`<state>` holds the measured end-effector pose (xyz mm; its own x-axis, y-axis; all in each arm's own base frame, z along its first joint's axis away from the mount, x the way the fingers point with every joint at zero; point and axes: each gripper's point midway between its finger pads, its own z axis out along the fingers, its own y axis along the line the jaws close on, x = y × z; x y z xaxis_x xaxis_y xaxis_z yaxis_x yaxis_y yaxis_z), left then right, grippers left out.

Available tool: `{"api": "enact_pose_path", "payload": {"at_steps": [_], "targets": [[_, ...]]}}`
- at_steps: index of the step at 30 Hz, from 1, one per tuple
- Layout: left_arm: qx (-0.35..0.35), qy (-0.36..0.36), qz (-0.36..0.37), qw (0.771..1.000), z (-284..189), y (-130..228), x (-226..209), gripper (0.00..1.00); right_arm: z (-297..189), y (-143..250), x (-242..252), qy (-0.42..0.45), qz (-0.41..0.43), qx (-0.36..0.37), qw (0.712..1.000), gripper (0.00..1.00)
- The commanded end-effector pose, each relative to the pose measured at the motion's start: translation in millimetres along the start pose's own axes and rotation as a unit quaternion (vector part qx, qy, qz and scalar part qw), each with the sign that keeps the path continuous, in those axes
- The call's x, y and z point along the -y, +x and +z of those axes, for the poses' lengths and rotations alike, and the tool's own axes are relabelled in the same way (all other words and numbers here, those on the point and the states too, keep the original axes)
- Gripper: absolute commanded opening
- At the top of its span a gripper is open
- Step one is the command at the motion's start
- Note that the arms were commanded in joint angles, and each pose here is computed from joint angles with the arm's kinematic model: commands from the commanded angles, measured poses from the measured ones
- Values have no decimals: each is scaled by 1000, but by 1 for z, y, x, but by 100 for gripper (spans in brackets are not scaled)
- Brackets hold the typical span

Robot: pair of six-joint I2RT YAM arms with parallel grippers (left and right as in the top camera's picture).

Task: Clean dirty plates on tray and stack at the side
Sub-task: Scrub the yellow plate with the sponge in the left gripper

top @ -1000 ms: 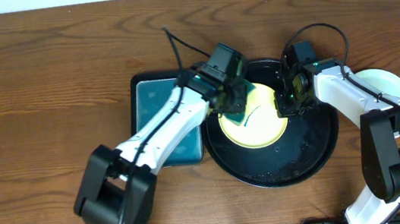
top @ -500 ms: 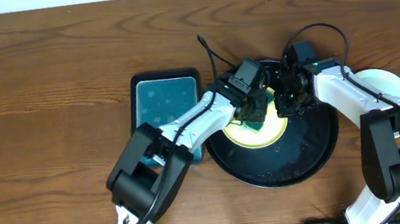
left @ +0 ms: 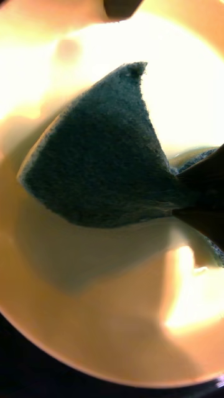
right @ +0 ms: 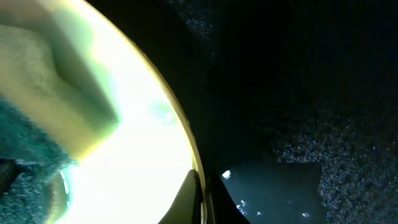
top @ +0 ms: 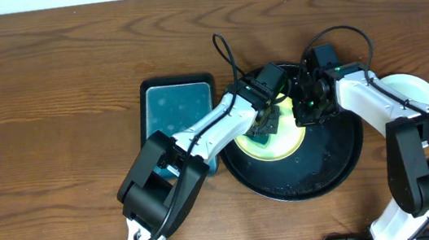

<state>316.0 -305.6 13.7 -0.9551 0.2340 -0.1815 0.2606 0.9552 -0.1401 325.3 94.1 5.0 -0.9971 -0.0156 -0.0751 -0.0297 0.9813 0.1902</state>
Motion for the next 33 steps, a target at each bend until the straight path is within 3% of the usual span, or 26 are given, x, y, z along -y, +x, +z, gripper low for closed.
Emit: {"api": "enact_pose_path", "payload": {"at_steps": [1,11,17,27,33], "targets": [[-35,-96,-19,995,17,22,-54,7,5,5,11,21,5,-8,1000,1],[61,-31,-25,997,-46,-17,-30,7,5,5,11,21,5,-9,1000,1],[71,53,-22,996,-45,-27,4,8,5,5,11,21,5,-9,1000,1],[43,51,-11,998,6,-12,24,7,5,5,11,21,5,-9,1000,1],[-8,-20,-12,1000,21,16,-4,7,5,5,11,21,5,-9,1000,1]]}}
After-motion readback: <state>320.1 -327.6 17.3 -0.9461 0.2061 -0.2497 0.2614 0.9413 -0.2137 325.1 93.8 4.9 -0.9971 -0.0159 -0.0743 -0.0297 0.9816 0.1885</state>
